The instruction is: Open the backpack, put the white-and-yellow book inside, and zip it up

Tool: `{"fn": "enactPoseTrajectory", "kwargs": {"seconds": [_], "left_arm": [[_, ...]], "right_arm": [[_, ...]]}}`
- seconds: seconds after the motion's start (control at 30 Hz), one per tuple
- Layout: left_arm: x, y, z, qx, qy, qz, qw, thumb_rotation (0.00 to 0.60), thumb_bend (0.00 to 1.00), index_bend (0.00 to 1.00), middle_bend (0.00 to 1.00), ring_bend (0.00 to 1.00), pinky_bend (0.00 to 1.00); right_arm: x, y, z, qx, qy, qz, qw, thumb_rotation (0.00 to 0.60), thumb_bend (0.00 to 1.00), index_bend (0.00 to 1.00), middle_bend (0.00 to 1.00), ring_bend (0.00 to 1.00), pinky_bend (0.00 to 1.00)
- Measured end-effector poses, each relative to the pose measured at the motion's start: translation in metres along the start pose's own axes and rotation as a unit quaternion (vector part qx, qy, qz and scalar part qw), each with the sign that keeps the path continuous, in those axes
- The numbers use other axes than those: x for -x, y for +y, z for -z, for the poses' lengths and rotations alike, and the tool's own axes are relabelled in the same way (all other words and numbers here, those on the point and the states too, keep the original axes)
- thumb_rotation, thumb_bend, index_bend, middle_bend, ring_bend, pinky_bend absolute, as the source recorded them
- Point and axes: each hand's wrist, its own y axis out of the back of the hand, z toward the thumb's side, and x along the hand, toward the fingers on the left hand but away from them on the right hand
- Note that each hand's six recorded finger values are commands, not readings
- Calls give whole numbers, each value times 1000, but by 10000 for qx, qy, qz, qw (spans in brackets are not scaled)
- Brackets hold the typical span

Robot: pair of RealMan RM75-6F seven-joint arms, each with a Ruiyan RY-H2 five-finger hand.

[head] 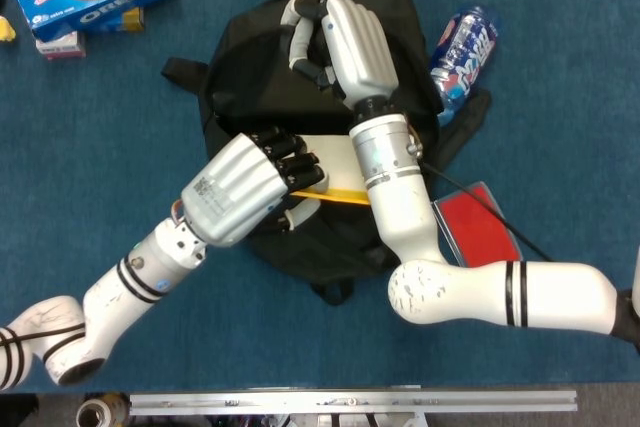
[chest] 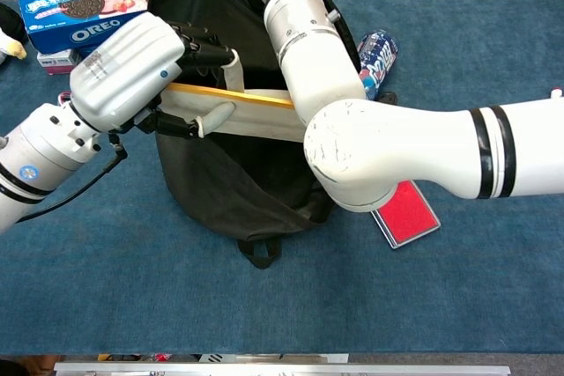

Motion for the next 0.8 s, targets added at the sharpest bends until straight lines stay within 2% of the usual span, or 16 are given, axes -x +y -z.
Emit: {"fn": "enactPoseTrajectory", "kwargs": {"seconds": [0.43, 0.8], "left_arm": [[-18, -7, 7, 51, -46, -152, 9999, 600, 386, 728, 598, 462, 478], [2, -30, 31, -481, 173, 126, 9986, 600, 385, 728, 599, 462, 477]], "right_arm": [[1, 3, 0, 11, 12, 25, 10000, 600, 842, 829, 728, 634, 817], [-1, 6, 1, 61, 11, 26, 10000, 600, 842, 829, 728, 634, 817]]}}
